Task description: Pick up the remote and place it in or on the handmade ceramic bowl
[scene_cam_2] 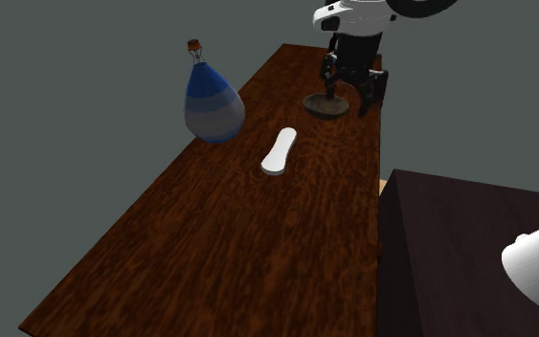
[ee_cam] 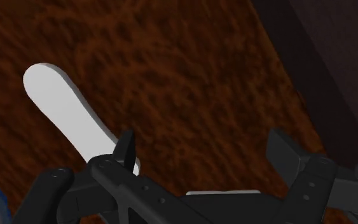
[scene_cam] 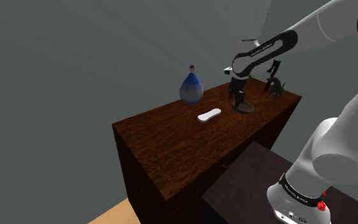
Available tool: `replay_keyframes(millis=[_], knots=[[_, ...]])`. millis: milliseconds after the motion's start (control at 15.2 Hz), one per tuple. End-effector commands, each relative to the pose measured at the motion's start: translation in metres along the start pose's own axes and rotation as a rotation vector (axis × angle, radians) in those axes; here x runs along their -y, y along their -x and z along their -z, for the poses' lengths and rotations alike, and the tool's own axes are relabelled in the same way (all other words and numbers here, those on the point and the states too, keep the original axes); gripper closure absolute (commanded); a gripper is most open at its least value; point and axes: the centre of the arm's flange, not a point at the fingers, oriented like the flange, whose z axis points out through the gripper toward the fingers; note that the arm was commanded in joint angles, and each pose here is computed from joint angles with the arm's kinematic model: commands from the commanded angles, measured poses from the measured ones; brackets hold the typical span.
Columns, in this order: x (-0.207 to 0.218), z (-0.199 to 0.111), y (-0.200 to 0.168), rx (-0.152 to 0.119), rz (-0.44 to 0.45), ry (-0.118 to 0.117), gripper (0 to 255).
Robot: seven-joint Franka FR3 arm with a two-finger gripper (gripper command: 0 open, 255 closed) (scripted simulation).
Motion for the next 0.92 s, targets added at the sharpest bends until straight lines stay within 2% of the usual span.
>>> replay_keyframes(millis=[0, 858], knots=[[-0.02, -0.017, -0.001, -0.008, 0.072, 0.002, 0], [-0.136, -0.131, -0.055, -0.065, 0.495, -0.006, 0]])
